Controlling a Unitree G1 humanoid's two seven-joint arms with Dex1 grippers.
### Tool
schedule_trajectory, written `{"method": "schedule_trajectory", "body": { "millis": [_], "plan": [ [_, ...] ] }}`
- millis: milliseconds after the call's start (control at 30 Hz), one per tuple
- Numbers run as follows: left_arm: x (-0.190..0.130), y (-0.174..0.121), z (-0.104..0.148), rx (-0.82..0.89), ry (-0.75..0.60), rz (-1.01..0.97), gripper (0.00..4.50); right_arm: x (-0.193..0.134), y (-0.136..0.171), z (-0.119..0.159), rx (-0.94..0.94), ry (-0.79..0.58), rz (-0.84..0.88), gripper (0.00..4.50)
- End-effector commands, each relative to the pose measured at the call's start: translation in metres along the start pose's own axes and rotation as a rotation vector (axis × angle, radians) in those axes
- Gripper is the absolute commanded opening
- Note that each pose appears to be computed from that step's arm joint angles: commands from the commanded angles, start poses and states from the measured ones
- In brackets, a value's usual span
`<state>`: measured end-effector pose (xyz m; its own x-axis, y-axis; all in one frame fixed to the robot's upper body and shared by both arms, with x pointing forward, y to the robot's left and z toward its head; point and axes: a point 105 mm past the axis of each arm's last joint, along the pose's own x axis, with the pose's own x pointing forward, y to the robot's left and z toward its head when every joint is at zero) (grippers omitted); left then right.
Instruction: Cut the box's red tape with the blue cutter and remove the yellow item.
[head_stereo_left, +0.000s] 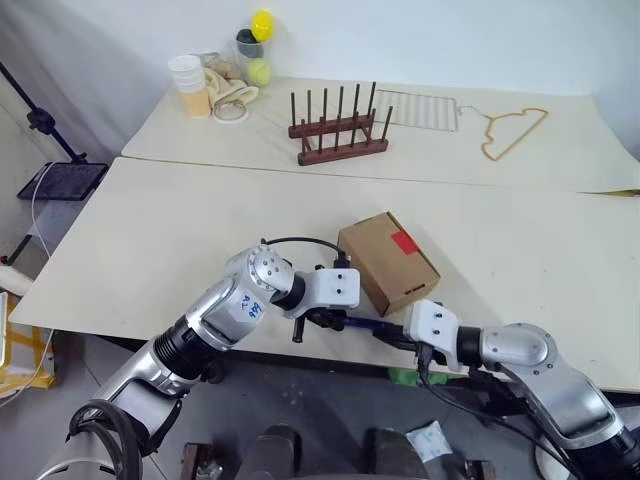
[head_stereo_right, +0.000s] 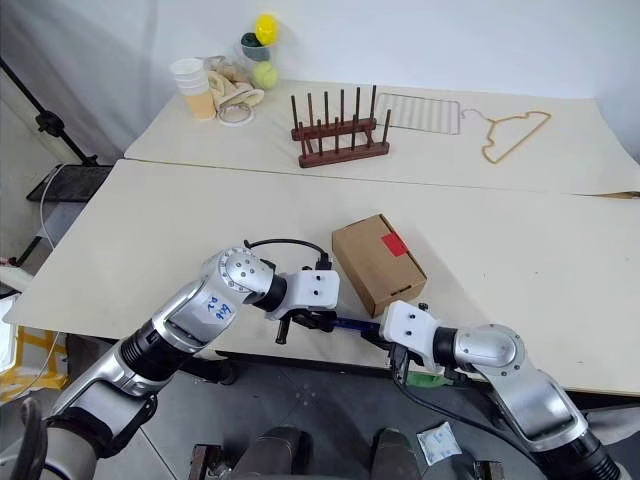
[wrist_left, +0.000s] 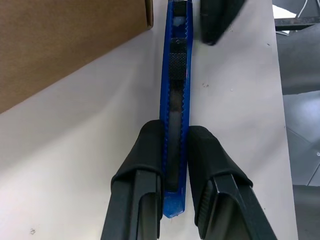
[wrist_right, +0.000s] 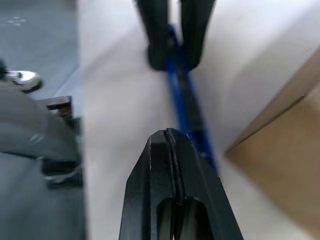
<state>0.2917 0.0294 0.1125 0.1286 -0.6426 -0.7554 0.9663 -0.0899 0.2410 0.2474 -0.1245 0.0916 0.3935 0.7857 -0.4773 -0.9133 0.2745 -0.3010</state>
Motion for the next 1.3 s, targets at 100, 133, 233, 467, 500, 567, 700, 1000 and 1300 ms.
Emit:
{"method": "schedule_trajectory", "body": {
  "millis": [100,133,233,467,500,567,700,1000,1300],
  "plan": [
    [0.018,-0.018,-0.013,-0.031,0.041,-0.086,0.47,-0.004,-0.012,0.010,-0.002,-0.043,-0.035,0.01],
    [0.018,-0.019,-0.013,-0.029,0.040,-0.087,0.47,-0.003,-0.012,0.016,0.008,-0.073,-0.032,0.01],
    [0.019,-0.019,-0.012,-0.026,0.041,-0.089,0.47,-0.004,-0.012,0.032,0.020,-0.147,-0.021,0.01],
    [0.019,-0.020,-0.012,-0.024,0.043,-0.093,0.47,-0.009,-0.017,0.027,0.052,-0.109,-0.038,0.01],
    [0.019,-0.020,-0.012,-0.023,0.043,-0.092,0.47,-0.008,-0.017,0.023,0.044,-0.088,-0.034,0.01],
    [0.020,-0.020,-0.012,-0.023,0.043,-0.092,0.47,-0.007,-0.016,0.019,0.032,-0.069,-0.025,0.01],
    [0.020,-0.020,-0.011,-0.022,0.042,-0.092,0.47,-0.004,-0.017,0.014,0.055,-0.062,-0.033,0.01],
    [0.022,-0.024,-0.009,-0.022,0.039,-0.096,0.47,0.009,-0.015,0.009,0.066,-0.052,0.006,0.01],
    [0.022,-0.026,-0.010,-0.021,0.042,-0.095,0.47,0.032,-0.004,0.024,0.070,-0.101,0.086,0.01]
  ]
}}
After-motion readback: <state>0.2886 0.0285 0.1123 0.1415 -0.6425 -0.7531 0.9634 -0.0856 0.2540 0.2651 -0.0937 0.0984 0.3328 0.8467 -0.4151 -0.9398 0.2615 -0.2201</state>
